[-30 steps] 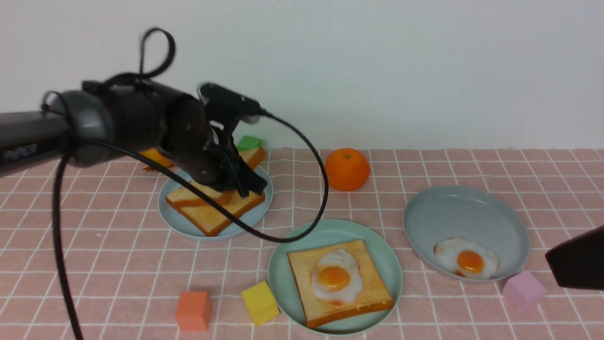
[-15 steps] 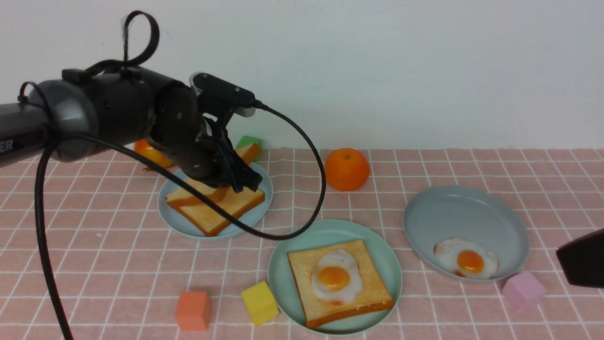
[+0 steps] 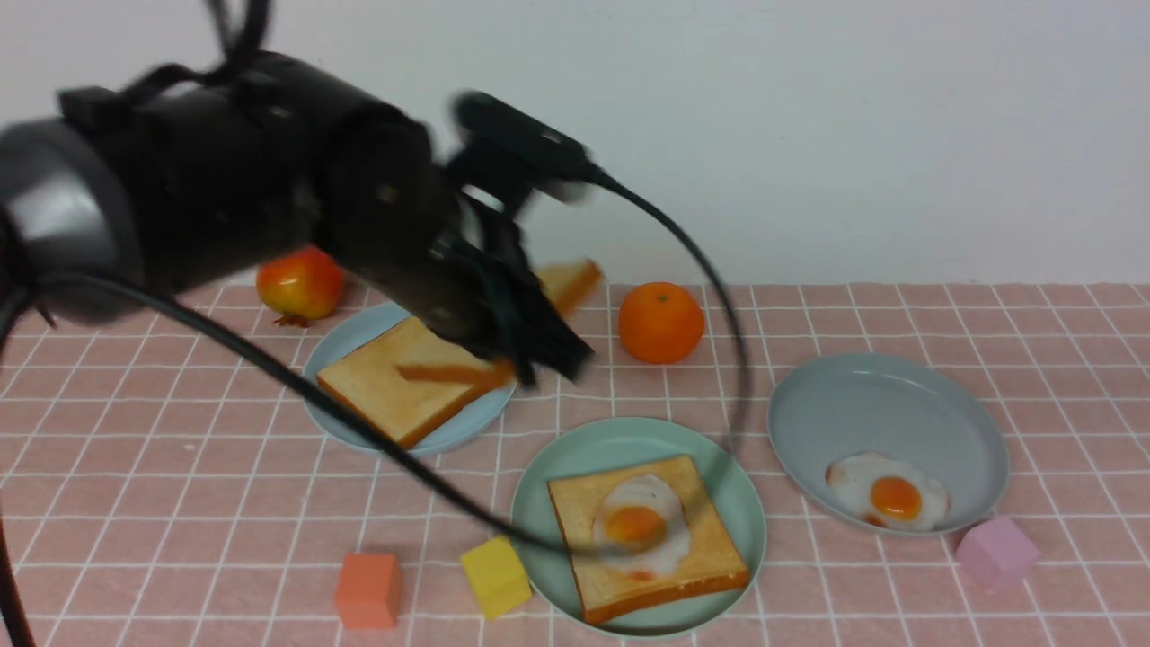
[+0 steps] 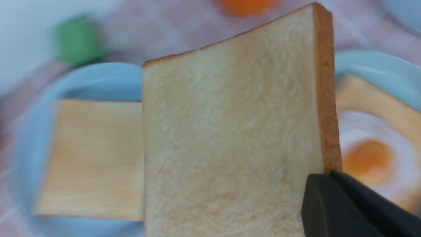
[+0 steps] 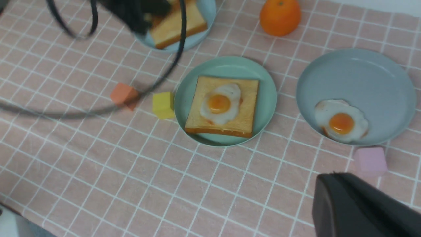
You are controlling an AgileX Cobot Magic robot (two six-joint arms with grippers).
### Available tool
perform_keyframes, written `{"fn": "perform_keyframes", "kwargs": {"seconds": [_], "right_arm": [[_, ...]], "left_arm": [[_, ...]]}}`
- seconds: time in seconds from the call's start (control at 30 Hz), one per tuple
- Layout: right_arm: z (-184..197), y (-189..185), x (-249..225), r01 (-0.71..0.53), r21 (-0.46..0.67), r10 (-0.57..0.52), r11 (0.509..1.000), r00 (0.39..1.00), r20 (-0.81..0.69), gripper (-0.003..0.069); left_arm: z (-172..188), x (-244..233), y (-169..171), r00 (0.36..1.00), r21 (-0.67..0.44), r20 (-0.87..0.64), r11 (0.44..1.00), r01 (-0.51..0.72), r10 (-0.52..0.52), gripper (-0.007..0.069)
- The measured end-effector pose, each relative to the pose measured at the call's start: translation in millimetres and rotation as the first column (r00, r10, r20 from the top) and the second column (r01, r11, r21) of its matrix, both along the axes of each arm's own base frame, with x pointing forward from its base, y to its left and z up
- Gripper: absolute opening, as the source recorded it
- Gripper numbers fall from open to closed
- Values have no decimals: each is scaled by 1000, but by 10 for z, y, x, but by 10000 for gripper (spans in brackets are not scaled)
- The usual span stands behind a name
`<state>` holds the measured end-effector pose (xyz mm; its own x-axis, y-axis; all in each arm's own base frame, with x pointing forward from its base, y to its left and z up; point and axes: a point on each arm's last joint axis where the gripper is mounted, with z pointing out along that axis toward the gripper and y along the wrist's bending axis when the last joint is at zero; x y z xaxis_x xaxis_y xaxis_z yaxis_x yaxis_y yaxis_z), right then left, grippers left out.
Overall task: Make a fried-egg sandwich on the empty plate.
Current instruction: Use the left arm to place a slice of bread on the fried egg in the middle
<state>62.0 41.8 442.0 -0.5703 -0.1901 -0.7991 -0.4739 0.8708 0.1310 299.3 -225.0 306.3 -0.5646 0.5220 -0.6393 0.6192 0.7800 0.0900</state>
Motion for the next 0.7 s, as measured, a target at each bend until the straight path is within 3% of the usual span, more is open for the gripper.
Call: {"fn": "perform_keyframes", "kwargs": {"seconds": [0.27,0.47,0.7], "right_arm": [[-229,-175,-285,20,18,-21,1000,1000,8,10],[-487,-199,-334,19,1,-19,1000,999,-29,10],[-514,-141,-309,-3,51,4,999,1000,-24,10]], "left_arm": [[-280,-508,-420,980,85,-42,977,195,-192,13],[-465,-550,-412,961,149,11,951,271,-276,13],[-633,-572,-423,903,206,84,894,398,-421,13]]}}
